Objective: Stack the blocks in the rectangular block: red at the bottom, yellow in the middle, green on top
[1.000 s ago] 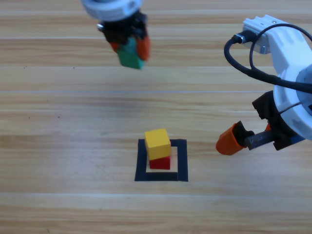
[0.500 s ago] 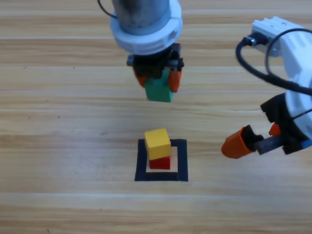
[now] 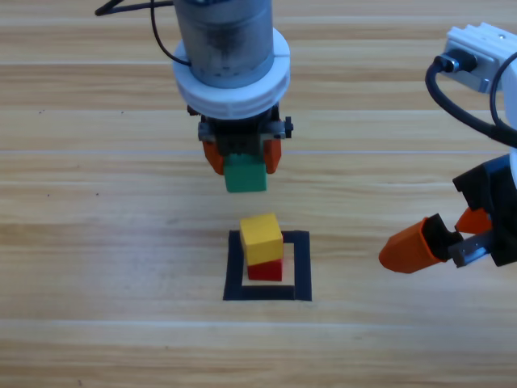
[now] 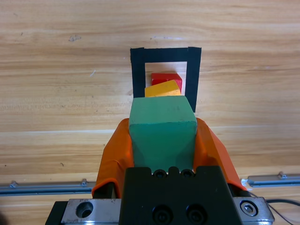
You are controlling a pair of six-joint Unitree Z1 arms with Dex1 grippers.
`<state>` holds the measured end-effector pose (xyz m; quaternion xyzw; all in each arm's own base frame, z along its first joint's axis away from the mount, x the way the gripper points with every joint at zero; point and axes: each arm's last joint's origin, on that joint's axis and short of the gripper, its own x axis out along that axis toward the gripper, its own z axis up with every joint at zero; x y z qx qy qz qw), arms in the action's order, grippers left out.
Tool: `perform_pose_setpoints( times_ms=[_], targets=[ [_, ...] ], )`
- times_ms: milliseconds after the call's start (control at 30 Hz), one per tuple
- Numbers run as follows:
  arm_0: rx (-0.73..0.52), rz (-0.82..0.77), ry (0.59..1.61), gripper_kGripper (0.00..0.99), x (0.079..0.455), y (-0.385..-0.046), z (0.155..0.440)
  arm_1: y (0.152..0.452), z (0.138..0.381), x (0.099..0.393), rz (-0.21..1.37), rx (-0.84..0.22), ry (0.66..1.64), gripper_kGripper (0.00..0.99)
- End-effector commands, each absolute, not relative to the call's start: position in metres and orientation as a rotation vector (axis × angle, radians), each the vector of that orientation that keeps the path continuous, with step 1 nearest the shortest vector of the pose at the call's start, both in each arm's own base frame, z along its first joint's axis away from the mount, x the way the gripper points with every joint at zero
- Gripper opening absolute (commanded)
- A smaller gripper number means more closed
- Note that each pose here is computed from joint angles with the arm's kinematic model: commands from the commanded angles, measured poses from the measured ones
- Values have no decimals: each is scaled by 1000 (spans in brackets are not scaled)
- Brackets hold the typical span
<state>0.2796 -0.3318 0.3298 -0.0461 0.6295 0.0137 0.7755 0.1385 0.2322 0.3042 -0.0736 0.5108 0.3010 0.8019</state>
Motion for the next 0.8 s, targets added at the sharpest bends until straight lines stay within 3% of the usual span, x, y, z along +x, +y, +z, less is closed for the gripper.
perform_pose_setpoints(
  times_ms=[33,800],
  targets=[
    [-40,46,1397,43,273,-345,309,215,314,134,678,-125,1060,990],
    [-1,51,1450,43,277,-362,279,215,314,133,691,-121,1056,990]
  ],
)
